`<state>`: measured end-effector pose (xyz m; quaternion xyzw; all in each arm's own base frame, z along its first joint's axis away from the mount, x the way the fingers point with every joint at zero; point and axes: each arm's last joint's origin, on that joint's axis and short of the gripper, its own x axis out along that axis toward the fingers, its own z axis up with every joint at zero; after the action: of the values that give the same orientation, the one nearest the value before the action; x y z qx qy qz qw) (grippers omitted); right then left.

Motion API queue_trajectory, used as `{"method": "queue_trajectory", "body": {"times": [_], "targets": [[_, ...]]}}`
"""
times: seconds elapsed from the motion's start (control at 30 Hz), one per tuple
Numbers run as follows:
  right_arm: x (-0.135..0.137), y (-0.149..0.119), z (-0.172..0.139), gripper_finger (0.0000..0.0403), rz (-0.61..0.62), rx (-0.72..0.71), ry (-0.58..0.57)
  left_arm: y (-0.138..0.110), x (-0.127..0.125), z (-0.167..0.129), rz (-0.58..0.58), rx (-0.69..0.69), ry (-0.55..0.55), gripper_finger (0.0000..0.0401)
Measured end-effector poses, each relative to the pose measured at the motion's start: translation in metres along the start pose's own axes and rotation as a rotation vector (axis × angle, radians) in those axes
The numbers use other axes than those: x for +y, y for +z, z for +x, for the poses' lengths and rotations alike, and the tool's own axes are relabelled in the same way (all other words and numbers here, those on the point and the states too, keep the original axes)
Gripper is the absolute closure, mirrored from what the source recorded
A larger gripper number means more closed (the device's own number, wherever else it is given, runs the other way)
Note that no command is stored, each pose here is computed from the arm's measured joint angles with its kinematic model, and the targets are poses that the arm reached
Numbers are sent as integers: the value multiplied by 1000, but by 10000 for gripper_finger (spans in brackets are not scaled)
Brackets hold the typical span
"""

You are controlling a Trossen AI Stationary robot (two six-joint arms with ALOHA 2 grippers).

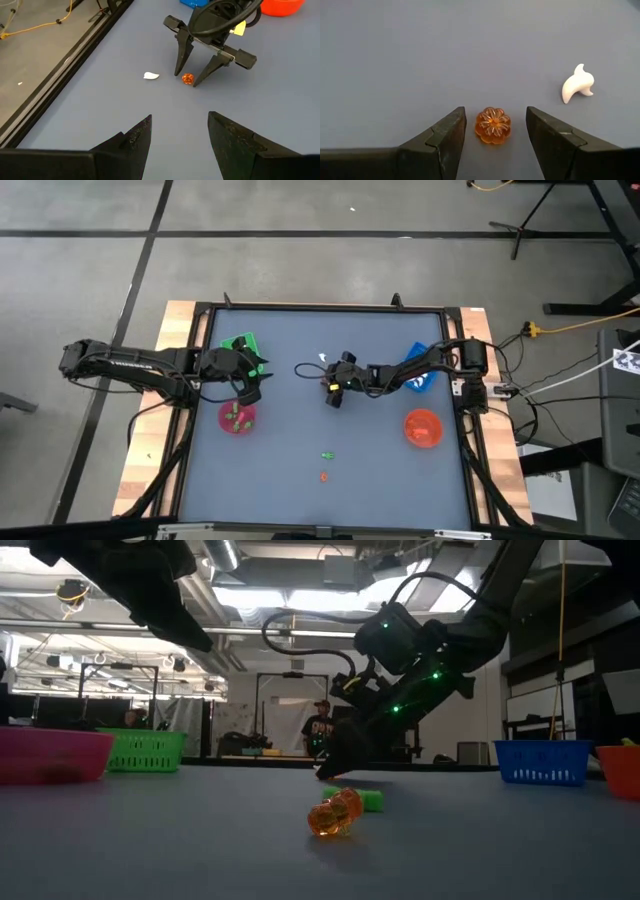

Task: Sort Halloween decoration
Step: Put the small orange pumpkin toy into the transparent orange bowl

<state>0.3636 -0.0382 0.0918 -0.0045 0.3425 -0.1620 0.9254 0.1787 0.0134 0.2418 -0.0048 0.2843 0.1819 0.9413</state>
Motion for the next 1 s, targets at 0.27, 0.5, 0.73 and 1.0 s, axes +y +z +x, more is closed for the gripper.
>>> {"method": "queue_trajectory", "body": {"times": [0.27, 0.5, 0.73, 1.0], "targets": [[0, -1, 0, 190, -1, 6, 4, 0, 0, 0, 0, 0, 0, 223], [1, -1, 1, 243, -3, 10, 24, 0, 0, 0, 0, 0, 0, 223], [1, -2, 1, 304, -4, 7, 26, 0, 0, 0, 0, -1, 0, 223], [1, -1, 1, 303, -2, -5, 26, 0, 0, 0, 0, -1, 0, 223]]}}
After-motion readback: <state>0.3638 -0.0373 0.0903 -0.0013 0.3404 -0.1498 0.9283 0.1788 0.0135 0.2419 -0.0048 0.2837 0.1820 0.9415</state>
